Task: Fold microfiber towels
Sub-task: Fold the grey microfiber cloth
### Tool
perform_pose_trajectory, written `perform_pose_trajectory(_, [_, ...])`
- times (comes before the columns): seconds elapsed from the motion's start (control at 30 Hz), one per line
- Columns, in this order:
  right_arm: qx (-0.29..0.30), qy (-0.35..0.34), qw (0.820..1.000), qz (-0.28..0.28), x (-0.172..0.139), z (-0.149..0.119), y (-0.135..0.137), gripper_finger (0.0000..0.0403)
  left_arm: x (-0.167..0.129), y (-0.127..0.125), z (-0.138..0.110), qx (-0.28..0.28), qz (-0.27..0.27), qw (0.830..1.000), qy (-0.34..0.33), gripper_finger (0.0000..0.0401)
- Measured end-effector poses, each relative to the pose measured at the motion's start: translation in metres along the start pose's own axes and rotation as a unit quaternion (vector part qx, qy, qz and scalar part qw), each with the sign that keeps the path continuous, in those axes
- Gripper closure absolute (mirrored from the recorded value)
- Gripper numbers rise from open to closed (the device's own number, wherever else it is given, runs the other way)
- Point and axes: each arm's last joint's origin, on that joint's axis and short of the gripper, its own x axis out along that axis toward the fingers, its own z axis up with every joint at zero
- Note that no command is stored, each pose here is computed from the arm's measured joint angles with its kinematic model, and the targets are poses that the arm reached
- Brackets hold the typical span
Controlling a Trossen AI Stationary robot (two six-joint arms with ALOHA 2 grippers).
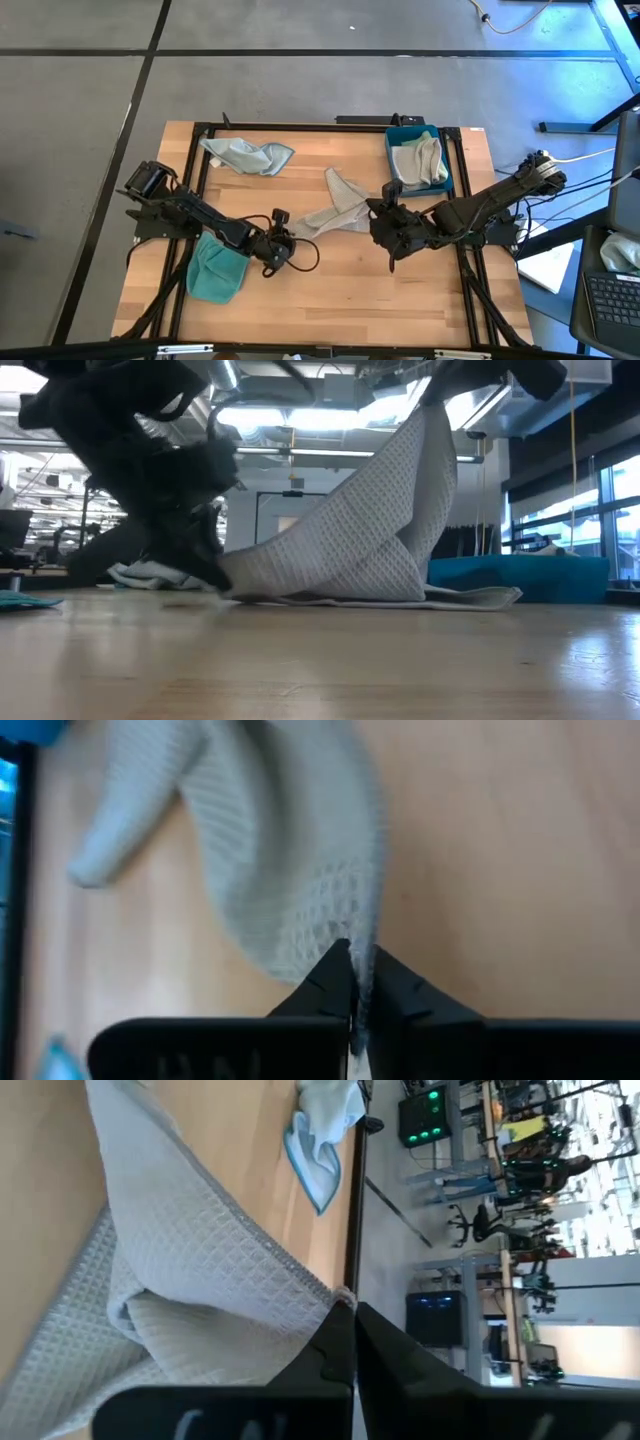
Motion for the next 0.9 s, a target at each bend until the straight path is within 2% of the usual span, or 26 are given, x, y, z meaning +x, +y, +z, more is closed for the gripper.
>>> perform_pose_trajectory(0.13, [-0.002, 0.013, 1.000, 0.004, 0.003, -0.003, -0.001, 0.0400, -0.007, 0.008, 0.013, 0.041, 0.041, 0.998, 0.029, 0.0400])
perform_pose_trajectory(0.27, [-0.004, 0.047, 0.999, -0.013, 0.013, -0.010, -0.009, 0.0400, -0.012, 0.025, 0.017, 0.074, 0.081, 0.989, 0.098, 0.0401])
perform_pose_trajectory(0.4, [-0.005, 0.108, 0.992, -0.066, 0.029, -0.023, -0.025, 0.0400, -0.012, 0.049, 0.005, 0.105, 0.146, 0.965, 0.190, 0.0401])
perform_pose_trajectory(0.47, [-0.001, 0.133, 0.988, -0.075, 0.040, -0.030, -0.036, 0.0400, -0.011, 0.065, 0.000, 0.111, 0.184, 0.952, 0.220, 0.0401])
perform_pose_trajectory(0.7, [0.000, 0.192, 0.976, -0.100, 0.079, -0.054, -0.082, 0.0400, -0.026, 0.137, -0.012, 0.056, 0.261, 0.930, 0.252, 0.0401])
perform_pose_trajectory(0.9, [0.001, 0.138, 0.977, -0.166, 0.092, -0.061, -0.135, 0.0400, -0.079, 0.192, -0.016, 0.000, 0.321, 0.927, 0.194, 0.0401])
